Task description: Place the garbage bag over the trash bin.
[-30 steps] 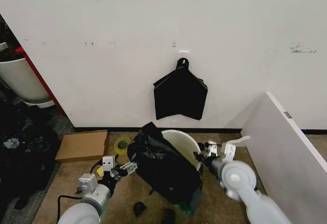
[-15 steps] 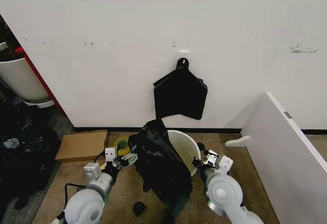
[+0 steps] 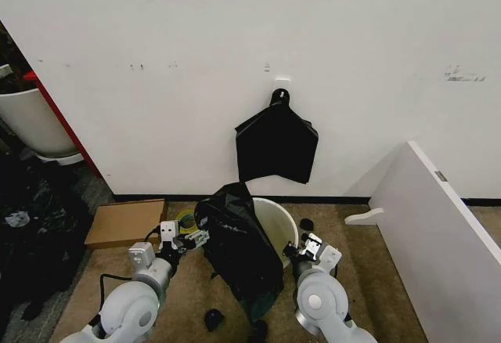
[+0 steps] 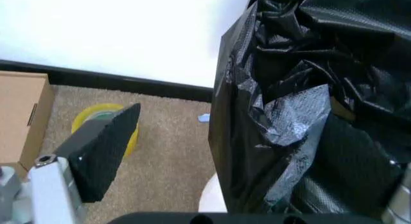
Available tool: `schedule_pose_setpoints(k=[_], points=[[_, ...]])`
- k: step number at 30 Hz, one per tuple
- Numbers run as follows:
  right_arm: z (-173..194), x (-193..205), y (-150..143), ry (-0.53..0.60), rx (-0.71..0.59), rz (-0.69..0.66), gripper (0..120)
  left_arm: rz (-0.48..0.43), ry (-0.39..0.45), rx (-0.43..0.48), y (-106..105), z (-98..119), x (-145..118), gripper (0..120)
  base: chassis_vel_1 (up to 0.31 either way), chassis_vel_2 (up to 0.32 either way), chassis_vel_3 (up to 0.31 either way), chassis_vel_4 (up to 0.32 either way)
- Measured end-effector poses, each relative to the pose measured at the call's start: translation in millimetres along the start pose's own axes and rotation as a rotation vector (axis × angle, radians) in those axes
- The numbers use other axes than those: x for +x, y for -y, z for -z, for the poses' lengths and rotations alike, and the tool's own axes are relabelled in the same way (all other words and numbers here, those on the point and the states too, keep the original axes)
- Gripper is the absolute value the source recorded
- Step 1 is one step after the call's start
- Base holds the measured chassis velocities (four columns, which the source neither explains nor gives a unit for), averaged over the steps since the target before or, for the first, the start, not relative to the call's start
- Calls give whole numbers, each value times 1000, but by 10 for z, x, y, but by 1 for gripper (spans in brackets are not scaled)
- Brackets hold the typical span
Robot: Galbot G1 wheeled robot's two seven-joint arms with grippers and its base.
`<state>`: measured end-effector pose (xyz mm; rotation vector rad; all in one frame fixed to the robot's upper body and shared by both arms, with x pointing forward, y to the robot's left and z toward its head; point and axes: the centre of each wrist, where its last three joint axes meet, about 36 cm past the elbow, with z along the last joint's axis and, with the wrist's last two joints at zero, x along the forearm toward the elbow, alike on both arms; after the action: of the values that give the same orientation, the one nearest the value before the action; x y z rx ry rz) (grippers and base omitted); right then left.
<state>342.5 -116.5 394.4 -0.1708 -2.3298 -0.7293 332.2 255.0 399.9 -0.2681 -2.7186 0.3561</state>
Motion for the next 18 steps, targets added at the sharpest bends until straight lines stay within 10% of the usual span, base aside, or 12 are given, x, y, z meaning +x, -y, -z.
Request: schedule_pose_setpoints(k=[18], points=[[45, 221, 165, 113, 282, 42, 68, 17, 3, -1, -61, 9, 30, 100, 0, 0, 0, 0]])
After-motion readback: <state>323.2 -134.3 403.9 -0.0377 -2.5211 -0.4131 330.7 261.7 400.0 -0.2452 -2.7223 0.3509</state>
